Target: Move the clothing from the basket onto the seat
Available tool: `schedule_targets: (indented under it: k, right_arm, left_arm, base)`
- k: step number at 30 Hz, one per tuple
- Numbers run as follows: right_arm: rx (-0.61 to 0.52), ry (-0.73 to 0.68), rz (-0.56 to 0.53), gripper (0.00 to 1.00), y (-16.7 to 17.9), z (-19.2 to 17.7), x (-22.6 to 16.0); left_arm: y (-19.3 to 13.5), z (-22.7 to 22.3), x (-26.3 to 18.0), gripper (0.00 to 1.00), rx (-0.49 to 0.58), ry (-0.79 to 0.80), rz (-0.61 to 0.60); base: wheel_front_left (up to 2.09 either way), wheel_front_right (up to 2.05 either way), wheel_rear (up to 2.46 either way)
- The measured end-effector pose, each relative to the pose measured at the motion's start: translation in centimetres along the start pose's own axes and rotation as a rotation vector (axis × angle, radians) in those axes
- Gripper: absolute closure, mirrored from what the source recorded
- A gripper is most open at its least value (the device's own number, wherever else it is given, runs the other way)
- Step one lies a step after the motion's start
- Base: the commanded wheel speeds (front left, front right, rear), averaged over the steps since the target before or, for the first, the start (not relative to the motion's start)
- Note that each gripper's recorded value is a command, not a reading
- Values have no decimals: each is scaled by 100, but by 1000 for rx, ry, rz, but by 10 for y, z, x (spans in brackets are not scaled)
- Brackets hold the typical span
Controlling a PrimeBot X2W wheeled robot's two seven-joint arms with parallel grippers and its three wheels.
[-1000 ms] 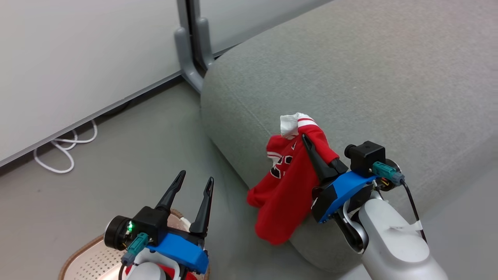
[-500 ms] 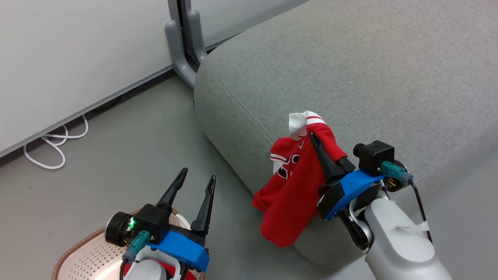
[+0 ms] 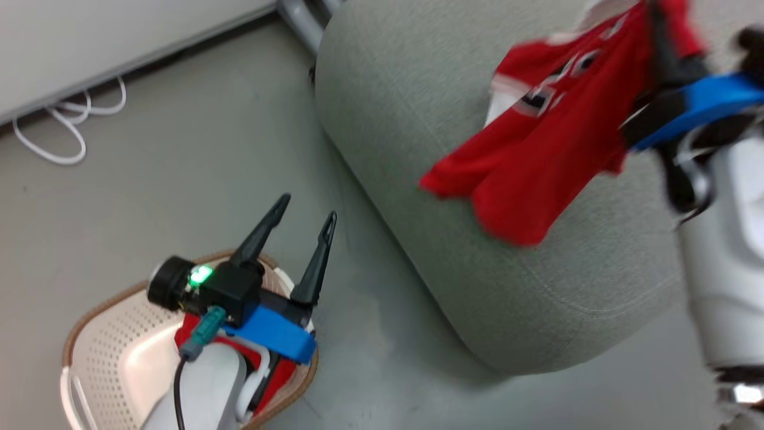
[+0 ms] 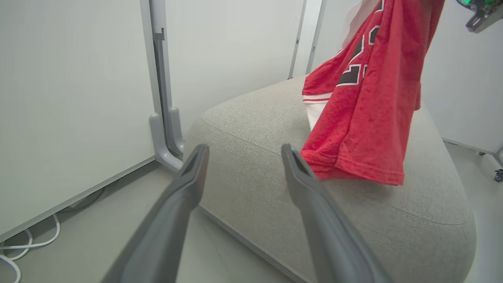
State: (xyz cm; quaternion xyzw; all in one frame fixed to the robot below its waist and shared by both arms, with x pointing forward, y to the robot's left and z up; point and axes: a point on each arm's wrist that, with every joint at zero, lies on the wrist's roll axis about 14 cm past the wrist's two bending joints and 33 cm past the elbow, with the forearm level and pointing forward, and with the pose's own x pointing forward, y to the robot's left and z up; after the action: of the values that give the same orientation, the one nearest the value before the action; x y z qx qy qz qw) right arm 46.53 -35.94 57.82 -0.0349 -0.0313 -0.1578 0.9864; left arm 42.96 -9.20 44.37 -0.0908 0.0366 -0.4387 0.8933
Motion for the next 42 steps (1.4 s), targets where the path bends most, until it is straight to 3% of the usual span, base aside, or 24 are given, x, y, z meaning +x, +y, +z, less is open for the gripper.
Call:
schedule_targets:
  k: [7, 11, 17, 24, 28, 32, 33, 34, 36, 42]
  right_arm:
    - [-104, -71, -124, 100, -47, 27, 62]
    - [-150, -66, -202, 100, -75, 24, 84]
    - [-130, 57, -231, 100, -71, -47, 105]
    - [-82, 244, -247, 100, -60, -151, 92]
    - [-71, 298, -246, 100, -53, -177, 82]
    - [-65, 303, -250, 100, -55, -177, 78]
    - [-64, 305, -250, 87, -55, -177, 77]
    - [-63, 302, -249, 61, -55, -175, 77]
    - [-71, 291, -245, 0, -56, -169, 76]
    - [-83, 300, -217, 0, -55, -160, 59]
  left_arm:
    - [35, -14, 13, 0, -8, -22, 6]
    - [59, -25, 12, 0, -19, -24, 42]
    - [86, -49, 4, 0, -34, 4, 88]
    - [116, -68, -13, 0, -31, 43, 161]
    - [119, -70, -17, 0, -32, 50, 176]
    - [116, -62, -15, 0, -36, 38, 176]
    - [115, -61, -15, 0, -35, 36, 177]
    - [115, -58, -15, 0, -34, 34, 177]
    - [112, -54, -15, 0, -35, 29, 177]
    - [102, -35, -22, 0, -51, 15, 195]
  base:
    - [0, 0, 0]
    - [0, 0, 0]
    - [0, 0, 0]
    - [0, 0, 0]
    - [0, 0, 0]
    - [0, 0, 0]
    - [0, 0, 0]
    - [0, 0, 0]
    - [0, 0, 0]
    - [0, 0, 0]
